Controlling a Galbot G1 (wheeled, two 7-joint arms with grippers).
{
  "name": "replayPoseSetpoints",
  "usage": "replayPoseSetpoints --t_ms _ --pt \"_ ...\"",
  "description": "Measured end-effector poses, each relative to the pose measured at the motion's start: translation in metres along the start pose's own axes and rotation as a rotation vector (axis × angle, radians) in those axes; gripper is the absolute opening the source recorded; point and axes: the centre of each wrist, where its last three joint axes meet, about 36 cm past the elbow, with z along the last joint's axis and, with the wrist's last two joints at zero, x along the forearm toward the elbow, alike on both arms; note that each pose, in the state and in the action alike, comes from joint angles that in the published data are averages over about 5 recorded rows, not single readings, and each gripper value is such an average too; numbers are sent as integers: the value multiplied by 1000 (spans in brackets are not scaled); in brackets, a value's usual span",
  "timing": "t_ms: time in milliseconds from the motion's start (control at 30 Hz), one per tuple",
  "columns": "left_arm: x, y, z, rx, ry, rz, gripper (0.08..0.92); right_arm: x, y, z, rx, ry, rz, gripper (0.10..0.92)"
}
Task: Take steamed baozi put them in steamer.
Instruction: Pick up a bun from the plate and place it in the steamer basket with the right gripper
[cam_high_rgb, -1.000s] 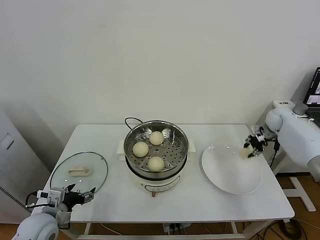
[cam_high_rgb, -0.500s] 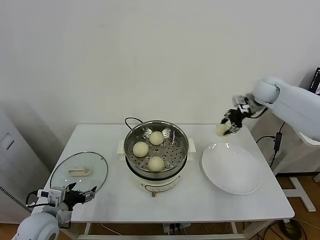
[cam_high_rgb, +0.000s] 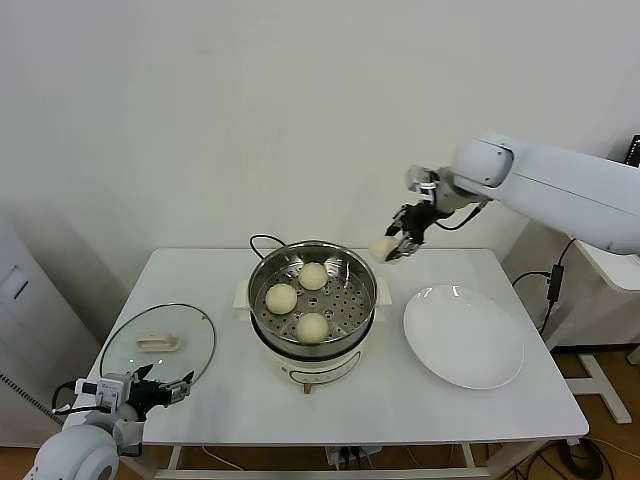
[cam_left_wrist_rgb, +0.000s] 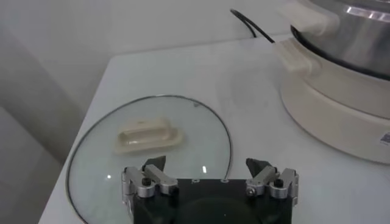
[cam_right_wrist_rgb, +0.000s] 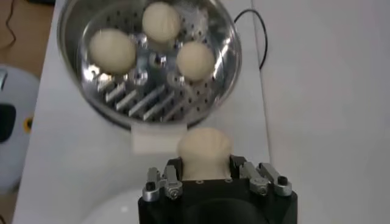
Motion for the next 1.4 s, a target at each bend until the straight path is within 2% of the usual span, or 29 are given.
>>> replayPoseSetpoints --t_ms 400,1100,1200,1400 --pt "0 -1 0 2 -1 1 823 -49 25 -38 -40 23 -44 484" --pt "-1 1 3 13 1 -3 823 -119 46 -45 -62 78 -34 489" --pt "-2 1 4 14 3 -3 823 -124 48 -44 -63 81 -32 538" --pt "-2 1 5 15 5 -3 823 -124 46 -42 -76 72 -23 709"
